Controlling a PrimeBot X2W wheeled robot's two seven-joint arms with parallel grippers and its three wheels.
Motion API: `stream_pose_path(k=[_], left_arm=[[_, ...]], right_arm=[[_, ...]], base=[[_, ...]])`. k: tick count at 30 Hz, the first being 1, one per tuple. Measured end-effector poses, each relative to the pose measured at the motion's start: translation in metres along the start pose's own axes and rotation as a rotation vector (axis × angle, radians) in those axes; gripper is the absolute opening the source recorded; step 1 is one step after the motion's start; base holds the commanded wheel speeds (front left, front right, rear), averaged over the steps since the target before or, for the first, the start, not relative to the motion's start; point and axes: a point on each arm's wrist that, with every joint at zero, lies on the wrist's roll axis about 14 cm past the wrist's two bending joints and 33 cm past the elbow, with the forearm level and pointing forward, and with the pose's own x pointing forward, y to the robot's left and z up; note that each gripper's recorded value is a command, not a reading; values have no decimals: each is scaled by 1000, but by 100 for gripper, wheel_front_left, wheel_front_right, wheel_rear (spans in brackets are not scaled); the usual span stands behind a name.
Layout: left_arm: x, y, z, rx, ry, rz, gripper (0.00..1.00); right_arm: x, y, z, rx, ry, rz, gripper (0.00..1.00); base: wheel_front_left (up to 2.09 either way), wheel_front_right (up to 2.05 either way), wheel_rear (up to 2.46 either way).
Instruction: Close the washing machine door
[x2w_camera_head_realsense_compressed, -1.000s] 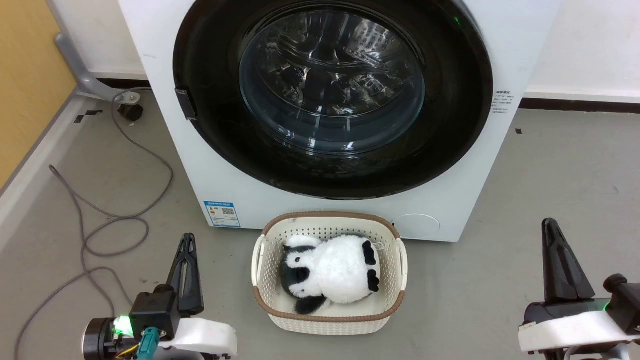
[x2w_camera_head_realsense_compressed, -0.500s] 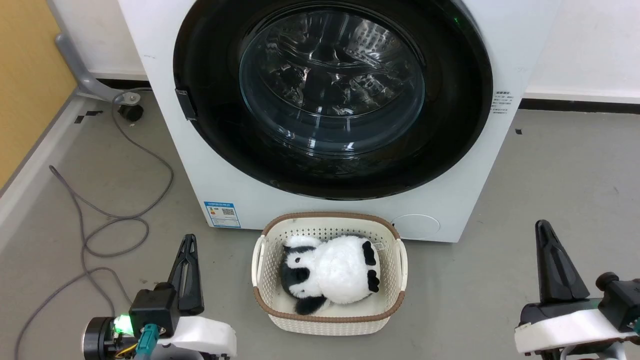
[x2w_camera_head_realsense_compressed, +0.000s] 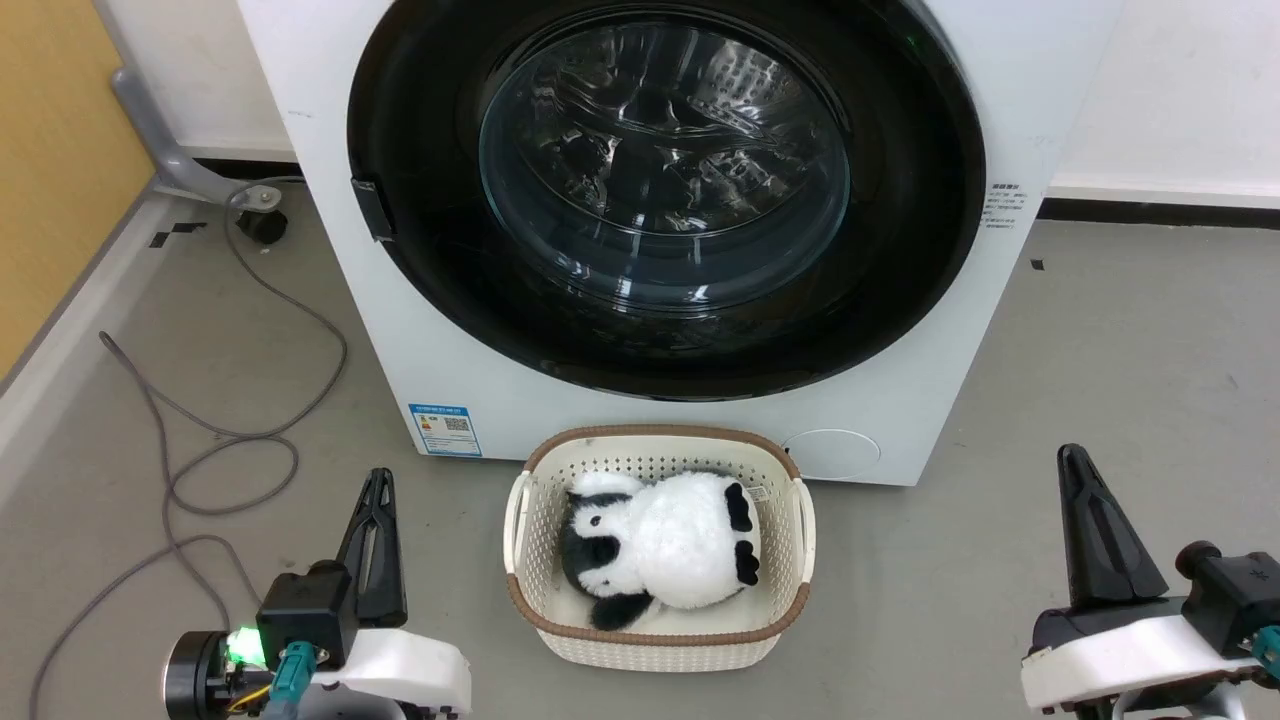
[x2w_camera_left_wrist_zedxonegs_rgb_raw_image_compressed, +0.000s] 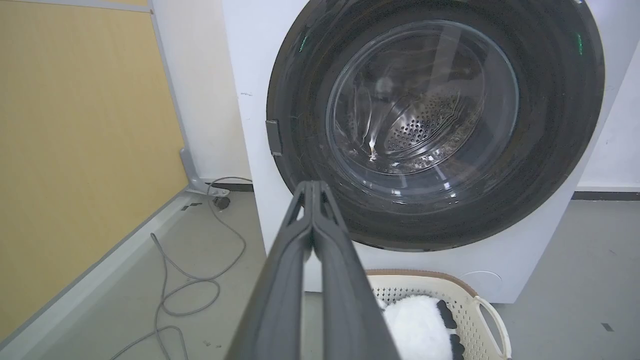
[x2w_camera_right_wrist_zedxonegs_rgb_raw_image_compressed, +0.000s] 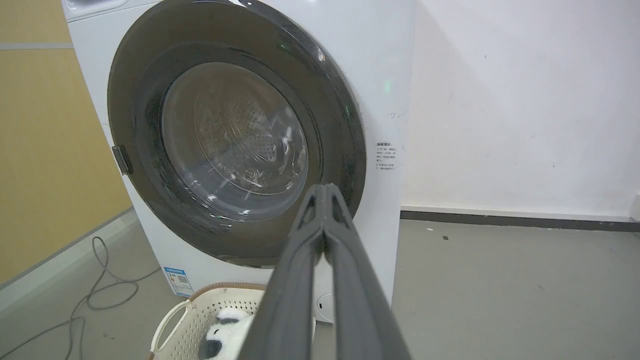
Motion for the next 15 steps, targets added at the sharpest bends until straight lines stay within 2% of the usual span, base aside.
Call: stream_pose_path(k=[15], left_arm=[[0, 1, -2, 2, 26, -10, 0]], right_arm=[[0, 5, -5, -24, 38, 19, 0]], base=[[0, 0, 0]])
